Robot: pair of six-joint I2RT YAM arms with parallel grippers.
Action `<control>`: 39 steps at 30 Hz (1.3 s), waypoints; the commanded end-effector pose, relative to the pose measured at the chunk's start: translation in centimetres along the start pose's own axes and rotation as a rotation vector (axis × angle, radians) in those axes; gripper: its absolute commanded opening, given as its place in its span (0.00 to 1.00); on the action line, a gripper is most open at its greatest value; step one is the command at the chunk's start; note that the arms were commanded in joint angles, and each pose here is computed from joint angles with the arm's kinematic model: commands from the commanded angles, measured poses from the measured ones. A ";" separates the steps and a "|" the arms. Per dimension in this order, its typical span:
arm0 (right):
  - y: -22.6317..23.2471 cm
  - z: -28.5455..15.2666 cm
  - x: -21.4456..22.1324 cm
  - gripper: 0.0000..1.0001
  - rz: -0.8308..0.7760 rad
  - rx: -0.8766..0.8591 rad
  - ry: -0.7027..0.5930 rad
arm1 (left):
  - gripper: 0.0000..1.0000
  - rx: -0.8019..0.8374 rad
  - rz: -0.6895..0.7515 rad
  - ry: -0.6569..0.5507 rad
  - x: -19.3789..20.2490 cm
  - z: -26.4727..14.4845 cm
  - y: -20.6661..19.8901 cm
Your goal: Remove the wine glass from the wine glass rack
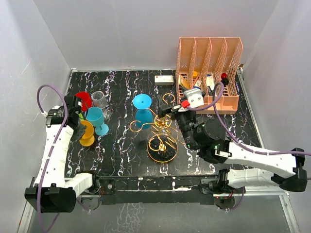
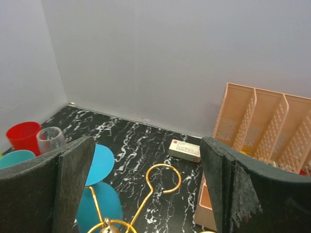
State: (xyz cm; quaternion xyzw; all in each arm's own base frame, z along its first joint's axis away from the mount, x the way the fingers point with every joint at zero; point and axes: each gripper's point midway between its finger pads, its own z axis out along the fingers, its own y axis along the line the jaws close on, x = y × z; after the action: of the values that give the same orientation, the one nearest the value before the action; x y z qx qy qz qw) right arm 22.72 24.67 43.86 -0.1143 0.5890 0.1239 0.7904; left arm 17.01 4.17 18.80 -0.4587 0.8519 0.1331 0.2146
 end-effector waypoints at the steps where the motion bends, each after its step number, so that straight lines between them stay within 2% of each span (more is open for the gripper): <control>1: -2.5 0.9 -2.0 0.98 0.042 0.175 0.008 | 0.00 0.018 -0.008 0.023 -0.8 -0.1 -0.1; 9: -3.0 0.9 -2.4 0.98 0.024 0.207 -0.017 | 0.00 -0.010 -0.052 0.063 -0.7 0.2 0.4; 14: -4.6 2.1 -4.3 0.98 0.096 0.269 -0.044 | 0.00 -0.039 -0.099 0.088 -1.1 1.0 1.2; 16: -4.3 2.6 -4.5 0.98 0.124 0.237 -0.012 | 0.00 -0.052 -0.110 0.111 -1.1 1.6 1.5; 19: -2.2 2.1 -4.9 0.98 0.082 0.033 -0.003 | 0.00 -0.070 -0.136 0.143 -1.2 2.5 2.2; 20: -2.1 1.9 -5.2 0.99 0.104 0.013 -0.007 | 0.00 -0.076 -0.146 0.143 -1.4 2.6 2.5; 23: -2.5 1.8 -5.0 0.99 0.122 0.028 0.035 | 0.00 -0.097 -0.171 0.131 -2.1 3.2 3.5; 26: -2.6 1.9 -4.3 0.98 0.083 0.048 0.067 | 0.00 -0.074 -0.208 0.168 -2.0 4.1 3.4; 33: -2.6 1.8 -4.3 0.98 0.065 0.031 0.057 | 0.00 -0.079 -0.274 0.190 -2.1 4.9 3.6; 37: -2.0 1.8 -4.0 0.98 0.067 0.009 0.053 | 0.16 -0.094 -0.302 0.177 -2.1 4.8 4.0; 39: -1.7 2.0 -3.7 0.98 0.059 0.005 0.058 | 0.31 -0.103 -0.312 0.149 -2.5 4.6 4.3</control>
State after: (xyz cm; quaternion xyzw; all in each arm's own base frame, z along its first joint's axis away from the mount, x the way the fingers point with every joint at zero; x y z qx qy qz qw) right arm 24.22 23.49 46.93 -0.1088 0.6270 0.1204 0.7619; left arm 16.37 10.00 15.71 -0.5927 0.7880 0.0981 0.1349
